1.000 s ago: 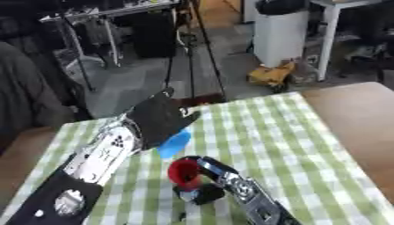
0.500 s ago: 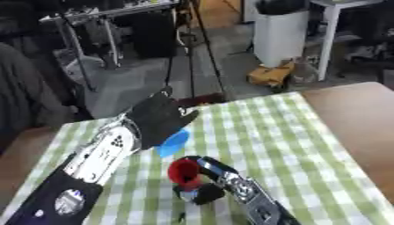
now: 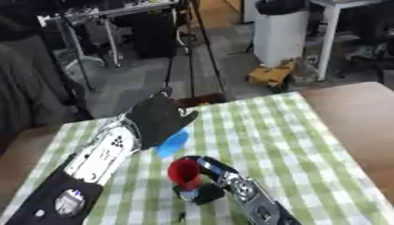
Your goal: Pour the contents of one cup into another cup.
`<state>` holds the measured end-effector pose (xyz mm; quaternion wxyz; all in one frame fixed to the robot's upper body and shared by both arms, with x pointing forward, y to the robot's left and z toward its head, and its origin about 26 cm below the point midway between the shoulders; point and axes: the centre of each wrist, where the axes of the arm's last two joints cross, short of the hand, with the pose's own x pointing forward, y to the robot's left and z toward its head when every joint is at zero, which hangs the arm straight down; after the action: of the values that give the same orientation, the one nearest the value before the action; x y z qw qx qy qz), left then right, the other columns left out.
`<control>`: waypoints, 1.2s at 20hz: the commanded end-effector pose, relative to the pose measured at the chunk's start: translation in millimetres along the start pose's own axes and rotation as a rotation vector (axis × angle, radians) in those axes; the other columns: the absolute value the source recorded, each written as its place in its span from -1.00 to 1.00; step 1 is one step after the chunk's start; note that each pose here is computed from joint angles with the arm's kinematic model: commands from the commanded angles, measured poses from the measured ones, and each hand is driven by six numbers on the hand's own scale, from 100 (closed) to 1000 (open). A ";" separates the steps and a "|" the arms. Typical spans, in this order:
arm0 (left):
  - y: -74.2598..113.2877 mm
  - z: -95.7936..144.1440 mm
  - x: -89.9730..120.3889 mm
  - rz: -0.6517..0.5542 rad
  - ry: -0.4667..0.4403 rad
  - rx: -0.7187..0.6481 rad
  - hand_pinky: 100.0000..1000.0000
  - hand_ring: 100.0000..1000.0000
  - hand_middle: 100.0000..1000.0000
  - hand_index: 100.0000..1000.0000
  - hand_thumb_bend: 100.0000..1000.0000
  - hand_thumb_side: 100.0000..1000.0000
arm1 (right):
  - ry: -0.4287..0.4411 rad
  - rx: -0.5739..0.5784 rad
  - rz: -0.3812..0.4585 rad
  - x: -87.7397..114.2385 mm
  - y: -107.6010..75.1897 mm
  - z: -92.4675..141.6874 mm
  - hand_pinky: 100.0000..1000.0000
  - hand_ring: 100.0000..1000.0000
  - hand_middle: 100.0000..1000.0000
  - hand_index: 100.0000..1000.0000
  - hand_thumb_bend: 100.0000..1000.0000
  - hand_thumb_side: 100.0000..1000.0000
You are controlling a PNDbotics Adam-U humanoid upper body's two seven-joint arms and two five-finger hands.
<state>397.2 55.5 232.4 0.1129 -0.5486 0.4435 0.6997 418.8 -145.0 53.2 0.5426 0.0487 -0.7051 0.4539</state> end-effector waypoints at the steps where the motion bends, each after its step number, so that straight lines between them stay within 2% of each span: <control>1: 2.9 1.0 -8.5 -0.010 0.025 0.010 0.49 -0.45 -0.82 0.02 0.17 -1.00 | -0.034 -0.012 0.016 11.4 -6.1 -5.5 0.56 0.55 0.29 0.59 -0.90 -0.88; 24: -7.5 3.3 -10.3 0.004 0.038 -0.023 0.50 -0.44 -0.82 0.03 0.15 -1.00 | -0.025 -0.025 0.016 9.4 -7.4 -3.9 0.56 0.55 0.28 0.59 -0.96 -0.87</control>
<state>402.2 61.1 227.9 0.0963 -0.5505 0.4403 0.7027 418.8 -145.2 53.2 0.5441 0.0464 -0.7060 0.4509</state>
